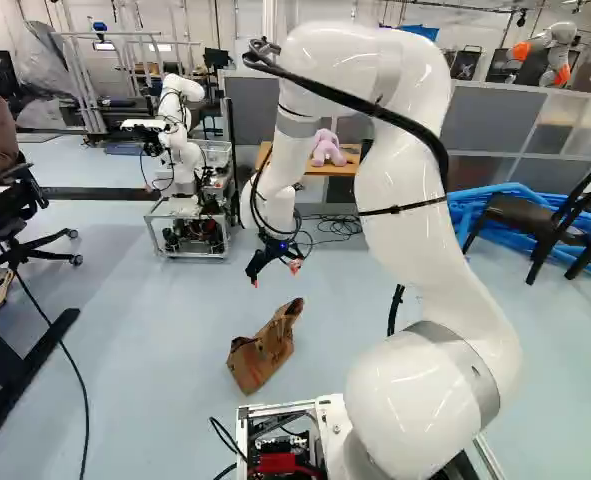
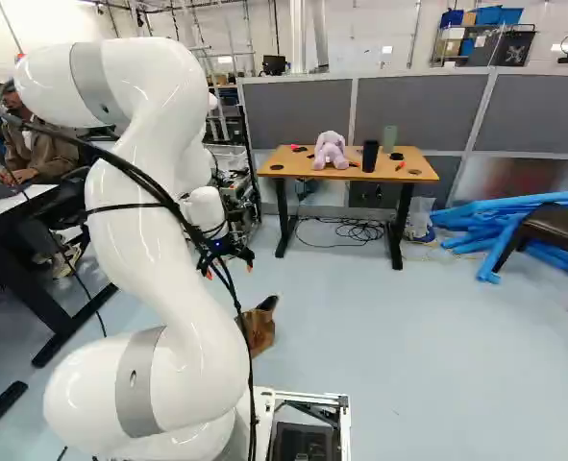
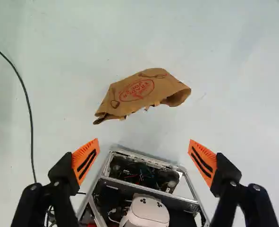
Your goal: Pick up the bag on the ground and place it on the table
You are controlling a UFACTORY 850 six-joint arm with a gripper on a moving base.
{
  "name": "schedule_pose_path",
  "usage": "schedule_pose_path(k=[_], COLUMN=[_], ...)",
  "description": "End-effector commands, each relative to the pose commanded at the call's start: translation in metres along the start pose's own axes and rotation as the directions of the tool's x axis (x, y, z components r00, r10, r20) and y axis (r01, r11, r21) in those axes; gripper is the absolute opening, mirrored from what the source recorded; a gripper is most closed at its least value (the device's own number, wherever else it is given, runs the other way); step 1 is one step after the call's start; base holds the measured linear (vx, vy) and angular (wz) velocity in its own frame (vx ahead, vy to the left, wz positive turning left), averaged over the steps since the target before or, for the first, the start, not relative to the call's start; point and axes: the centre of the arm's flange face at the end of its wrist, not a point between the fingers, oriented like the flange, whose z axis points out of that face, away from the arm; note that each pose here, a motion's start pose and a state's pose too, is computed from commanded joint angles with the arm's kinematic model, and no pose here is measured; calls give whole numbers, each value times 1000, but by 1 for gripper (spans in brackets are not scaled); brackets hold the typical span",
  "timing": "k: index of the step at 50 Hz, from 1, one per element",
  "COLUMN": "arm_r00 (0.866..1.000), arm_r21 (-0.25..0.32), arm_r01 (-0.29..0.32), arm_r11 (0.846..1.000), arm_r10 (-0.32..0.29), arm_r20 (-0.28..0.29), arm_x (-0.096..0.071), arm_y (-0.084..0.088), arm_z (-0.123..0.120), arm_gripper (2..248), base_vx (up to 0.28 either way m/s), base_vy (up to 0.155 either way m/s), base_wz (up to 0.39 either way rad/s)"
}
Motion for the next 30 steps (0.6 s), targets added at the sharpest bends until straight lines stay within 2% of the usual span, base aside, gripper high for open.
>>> schedule_pose_path(k=[30], arm_r00=[999], arm_r21=[0], arm_r01=[1], arm_r11=[1000], arm_r10=[-1], arm_r20=[48], arm_x=[12], arm_y=[-1], arm_z=[47], arm_gripper=[247], base_vx=[0], base_vy=[0], base_wz=[0])
